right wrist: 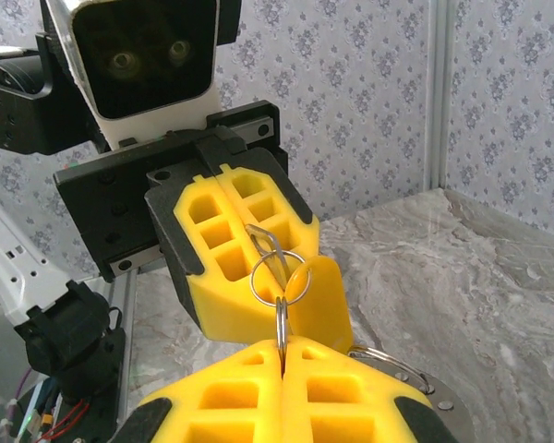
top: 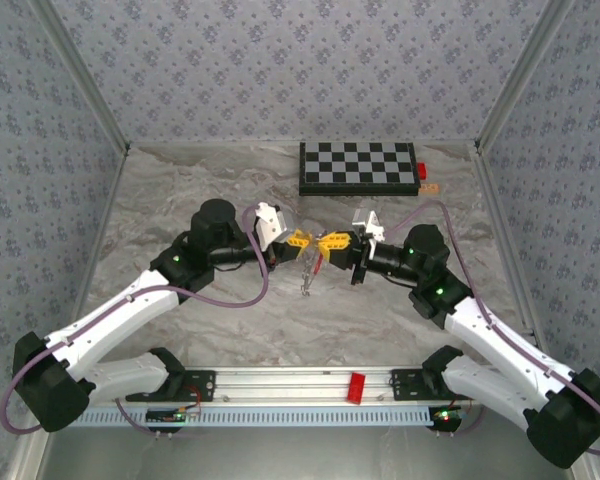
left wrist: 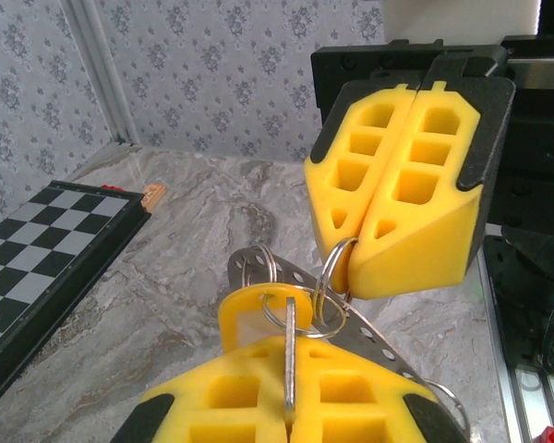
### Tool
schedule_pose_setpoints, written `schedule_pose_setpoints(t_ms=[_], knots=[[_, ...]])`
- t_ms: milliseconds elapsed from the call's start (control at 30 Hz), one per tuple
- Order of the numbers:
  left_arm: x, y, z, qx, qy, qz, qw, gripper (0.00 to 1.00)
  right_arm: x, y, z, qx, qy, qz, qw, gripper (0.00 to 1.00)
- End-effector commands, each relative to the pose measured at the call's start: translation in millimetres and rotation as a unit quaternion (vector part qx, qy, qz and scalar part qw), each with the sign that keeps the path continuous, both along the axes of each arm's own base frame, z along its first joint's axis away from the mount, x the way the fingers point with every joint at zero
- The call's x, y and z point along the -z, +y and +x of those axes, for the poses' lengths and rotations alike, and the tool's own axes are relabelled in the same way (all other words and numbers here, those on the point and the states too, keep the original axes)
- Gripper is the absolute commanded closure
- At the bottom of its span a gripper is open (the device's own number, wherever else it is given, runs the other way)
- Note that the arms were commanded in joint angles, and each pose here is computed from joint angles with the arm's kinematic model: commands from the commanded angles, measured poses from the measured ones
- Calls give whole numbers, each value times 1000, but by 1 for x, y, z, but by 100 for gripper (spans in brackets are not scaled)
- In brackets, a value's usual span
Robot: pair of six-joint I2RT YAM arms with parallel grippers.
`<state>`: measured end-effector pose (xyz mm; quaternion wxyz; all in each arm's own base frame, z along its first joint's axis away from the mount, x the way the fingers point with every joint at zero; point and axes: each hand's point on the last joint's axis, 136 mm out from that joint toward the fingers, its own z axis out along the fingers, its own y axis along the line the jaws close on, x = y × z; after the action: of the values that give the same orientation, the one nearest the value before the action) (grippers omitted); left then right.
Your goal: Put the keys on the keyring
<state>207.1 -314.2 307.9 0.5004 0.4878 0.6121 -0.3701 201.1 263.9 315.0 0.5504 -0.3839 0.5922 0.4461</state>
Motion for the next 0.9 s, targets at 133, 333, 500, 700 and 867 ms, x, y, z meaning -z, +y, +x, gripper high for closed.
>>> schedule_pose_setpoints(t_ms=[133,333,500,700,867], knots=[[-30,-3,11,-14,-37,-4,999,100,4,-9,2,27,-4,-9,1000,100],[-24,-11,17,-14,-30,17,999,100,13,-17,8,58,0,-6,998,100],[-26,-18,22,-12,-25,27,999,100,20,-27,11,87,8,-7,996,78],[-18,-28,35,-19,-8,66,998,100,24,-52,11,142,9,11,990,49],[-14,-36,46,-25,4,83,996,100,26,-73,8,191,11,20,981,37]])
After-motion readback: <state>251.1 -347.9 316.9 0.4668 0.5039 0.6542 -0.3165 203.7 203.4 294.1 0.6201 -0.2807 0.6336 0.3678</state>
